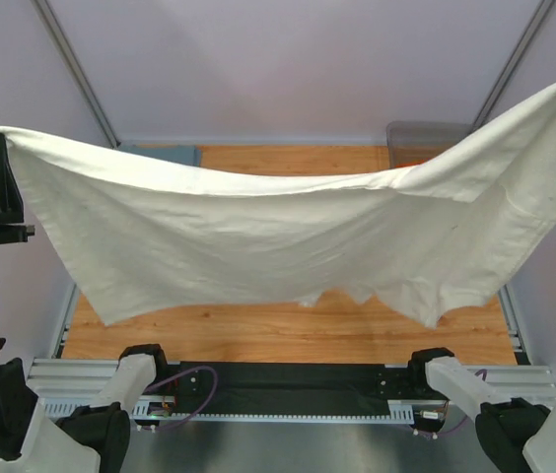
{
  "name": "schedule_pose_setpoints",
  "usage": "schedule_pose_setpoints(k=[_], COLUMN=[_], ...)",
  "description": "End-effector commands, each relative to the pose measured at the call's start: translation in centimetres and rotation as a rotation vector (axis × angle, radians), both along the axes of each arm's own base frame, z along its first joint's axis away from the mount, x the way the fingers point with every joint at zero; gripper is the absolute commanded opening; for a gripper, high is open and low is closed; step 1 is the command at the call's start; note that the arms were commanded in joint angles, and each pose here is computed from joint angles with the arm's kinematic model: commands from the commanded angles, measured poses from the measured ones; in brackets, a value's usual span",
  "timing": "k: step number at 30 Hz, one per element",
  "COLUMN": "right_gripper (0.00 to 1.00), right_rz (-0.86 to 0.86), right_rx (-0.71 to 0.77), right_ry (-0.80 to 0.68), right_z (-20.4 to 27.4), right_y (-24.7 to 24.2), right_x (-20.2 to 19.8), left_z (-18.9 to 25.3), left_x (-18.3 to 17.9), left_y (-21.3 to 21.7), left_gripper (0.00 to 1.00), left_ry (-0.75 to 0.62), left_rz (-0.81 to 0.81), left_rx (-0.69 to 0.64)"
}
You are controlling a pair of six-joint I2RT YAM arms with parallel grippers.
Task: Fold and stack the t-shirts
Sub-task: Flatten the tshirt out
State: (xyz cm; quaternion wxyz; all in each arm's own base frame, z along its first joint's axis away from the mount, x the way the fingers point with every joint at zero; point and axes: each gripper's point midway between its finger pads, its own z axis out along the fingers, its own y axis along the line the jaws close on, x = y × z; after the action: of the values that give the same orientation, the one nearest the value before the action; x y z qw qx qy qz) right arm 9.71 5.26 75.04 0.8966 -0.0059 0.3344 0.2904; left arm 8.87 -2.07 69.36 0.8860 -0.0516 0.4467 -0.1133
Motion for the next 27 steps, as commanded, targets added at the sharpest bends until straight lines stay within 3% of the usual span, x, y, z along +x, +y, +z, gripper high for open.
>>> schedule_pose_setpoints(k=[1, 7, 10, 11, 14, 16, 20, 25, 27], right_gripper=[0.00, 0.00, 0.00, 0.00, 0.00, 0.00, 0.00, 0.00, 0.00], right_rz=[0.019, 0.054, 0.098, 0.118, 0.148, 0.157, 0.220, 0.260, 0.267], right_rx=[-0.001, -0.029, -0.050, -0.063, -0.085, -0.104, -0.137, -0.164, -0.177], right_ry=[0.050, 0.249, 0.388, 0.434, 0.556, 0.642, 0.783, 0.908, 0.958], right_z=[-0.1, -4.8, -10.1, -12.1, -18.8, -23.7, -32.4, -39.5, -42.2], right_y=[0.9, 3.1, 4.9, 5.6, 7.2, 8.1, 11.3, 13.9, 14.8], right_x=[4.5, 16.4, 23.3, 25.5, 30.6, 33.5, 39.1, 43.9, 46.1], left_z=[-1.1, -9.2, -15.4, -19.8, -25.5, -27.5, -36.0, -44.2, -45.5], left_x=[4.1, 13.9, 18.7, 20.8, 22.9, 23.8, 26.7, 31.6, 33.5], left_y=[1.5, 3.6, 4.1, 4.4, 5.4, 6.6, 8.9, 11.1, 12.1], left_gripper=[0.00, 0.00, 0.00, 0.00, 0.00, 0.00, 0.00, 0.00, 0.00], left_ry=[0.082, 0.320, 0.465, 0.560, 0.676, 0.685, 0.868, 1.033, 1.039], left_rz=[0.065, 0.121, 0.124, 0.125, 0.168, 0.225, 0.326, 0.349, 0.355], left_rx=[-0.001, -0.014, -0.010, -0.007, -0.015, -0.023, 0.034, 0.066, 0.042])
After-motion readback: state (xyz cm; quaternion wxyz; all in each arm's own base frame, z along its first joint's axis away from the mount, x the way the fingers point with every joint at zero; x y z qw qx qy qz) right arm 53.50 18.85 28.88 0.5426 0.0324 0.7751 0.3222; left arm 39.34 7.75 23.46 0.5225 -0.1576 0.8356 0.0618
